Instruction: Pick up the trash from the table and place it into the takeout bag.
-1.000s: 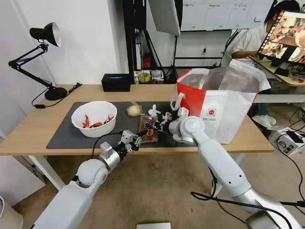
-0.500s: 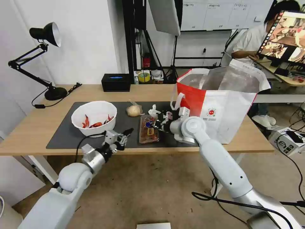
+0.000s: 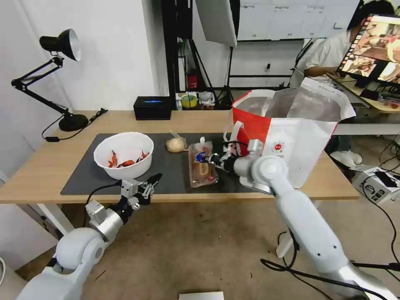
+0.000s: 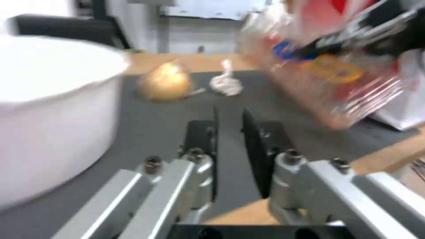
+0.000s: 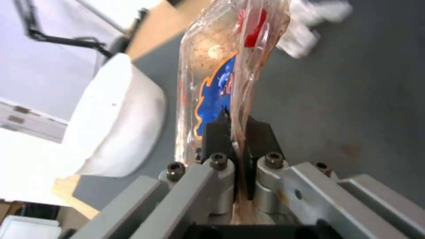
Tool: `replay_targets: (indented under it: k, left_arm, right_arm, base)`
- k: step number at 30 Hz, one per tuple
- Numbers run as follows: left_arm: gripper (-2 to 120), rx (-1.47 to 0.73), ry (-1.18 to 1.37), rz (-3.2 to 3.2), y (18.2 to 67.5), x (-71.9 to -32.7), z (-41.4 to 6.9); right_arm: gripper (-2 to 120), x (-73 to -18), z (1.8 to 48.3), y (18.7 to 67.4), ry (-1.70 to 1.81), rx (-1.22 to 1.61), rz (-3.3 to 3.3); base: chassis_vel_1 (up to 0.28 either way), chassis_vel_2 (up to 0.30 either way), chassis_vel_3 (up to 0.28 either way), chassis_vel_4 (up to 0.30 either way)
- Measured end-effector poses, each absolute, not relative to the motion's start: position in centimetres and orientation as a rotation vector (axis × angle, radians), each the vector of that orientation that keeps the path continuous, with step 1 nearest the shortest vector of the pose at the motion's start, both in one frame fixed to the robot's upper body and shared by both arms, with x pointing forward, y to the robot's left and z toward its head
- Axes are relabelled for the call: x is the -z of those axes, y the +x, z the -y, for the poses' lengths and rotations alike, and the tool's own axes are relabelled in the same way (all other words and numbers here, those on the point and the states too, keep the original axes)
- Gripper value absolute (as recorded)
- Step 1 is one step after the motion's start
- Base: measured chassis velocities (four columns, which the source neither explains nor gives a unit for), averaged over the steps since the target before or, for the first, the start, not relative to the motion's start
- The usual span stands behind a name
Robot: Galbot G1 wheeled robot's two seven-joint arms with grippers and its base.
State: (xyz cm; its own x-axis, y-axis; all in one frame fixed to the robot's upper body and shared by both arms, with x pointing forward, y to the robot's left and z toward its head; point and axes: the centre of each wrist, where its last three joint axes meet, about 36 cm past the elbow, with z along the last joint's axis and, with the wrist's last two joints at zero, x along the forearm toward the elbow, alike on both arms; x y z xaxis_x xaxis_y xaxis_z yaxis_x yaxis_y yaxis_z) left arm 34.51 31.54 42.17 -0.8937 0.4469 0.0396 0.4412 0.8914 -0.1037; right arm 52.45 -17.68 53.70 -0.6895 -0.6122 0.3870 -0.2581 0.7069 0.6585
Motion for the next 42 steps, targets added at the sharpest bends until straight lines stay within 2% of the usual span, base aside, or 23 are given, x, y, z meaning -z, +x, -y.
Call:
replay_targets:
  k: [2,3,5,7,10,11,12,15,16,19,27,32,42]
  left_arm:
    - [35,-0.193,-0.608,3.006,33.2,-41.8,-31.7]
    - [35,-0.193,-0.608,3.006,33.2,-41.8,-31.7]
    - [46,-0.243,-0.526,3.017,32.2,-41.7,-31.8]
    - [49,-0.252,-0.510,3.019,31.9,-41.6,-31.8]
    - [64,-0.282,-0.450,3.028,31.0,-41.7,-31.8]
    - [71,-0.292,-0.436,3.030,30.7,-41.7,-31.7]
    - [71,-0.292,-0.436,3.030,30.7,-41.7,-31.7]
    - [84,-0.307,-0.410,3.031,30.2,-41.6,-31.7]
    - [84,-0.307,-0.410,3.031,30.2,-41.6,-31.7]
    - [97,-0.310,-0.404,3.032,30.0,-41.6,-31.7]
    - [100,-0.320,-0.417,3.031,30.1,-41.6,-31.4]
    - [100,-0.332,-0.435,3.023,30.4,-41.3,-30.9]
    - [100,-0.339,-0.452,3.013,30.6,-41.2,-30.6]
  right_arm:
    - [0,-54.4,17.7,52.0,0.728,0.788,2.354]
    - [0,-54.4,17.7,52.0,0.728,0.788,2.354]
    - [0,-55.6,17.7,51.6,0.798,0.814,2.407]
    - [0,-55.9,17.6,51.6,0.814,0.824,2.421]
    - [0,-57.9,17.3,51.3,0.876,0.915,2.520]
    - [0,-58.6,17.2,51.2,0.878,0.960,2.565]
    - [0,-58.6,17.2,51.2,0.878,0.960,2.565]
    - [0,-60.0,17.0,50.9,0.825,1.047,2.680]
    - [0,-60.0,17.0,50.9,0.825,1.047,2.680]
    - [0,-61.2,17.2,50.5,0.731,1.116,2.791]
    - [0,-63.5,18.7,50.6,0.519,1.150,2.956]
    - [0,-65.0,22.0,52.0,0.188,1.120,3.099]
    - [0,-64.0,25.2,53.2,-0.089,0.975,3.149]
  base:
    - [0.000,0.000,0.000,0.000]
    - [0.000,0.000,0.000,0.000]
    - [0.000,0.000,0.000,0.000]
    - [0.000,0.000,0.000,0.000]
    - [0.000,0.000,0.000,0.000]
    - [0.000,0.000,0.000,0.000]
    - [0.000,0.000,0.000,0.000]
    - [0.000,0.000,0.000,0.000]
    - [0.000,0.000,0.000,0.000]
    - [0.000,0.000,0.000,0.000]
    - [0.000,0.000,0.000,0.000]
    - [0.000,0.000,0.000,0.000]
    - [0.000,0.000,0.000,0.000]
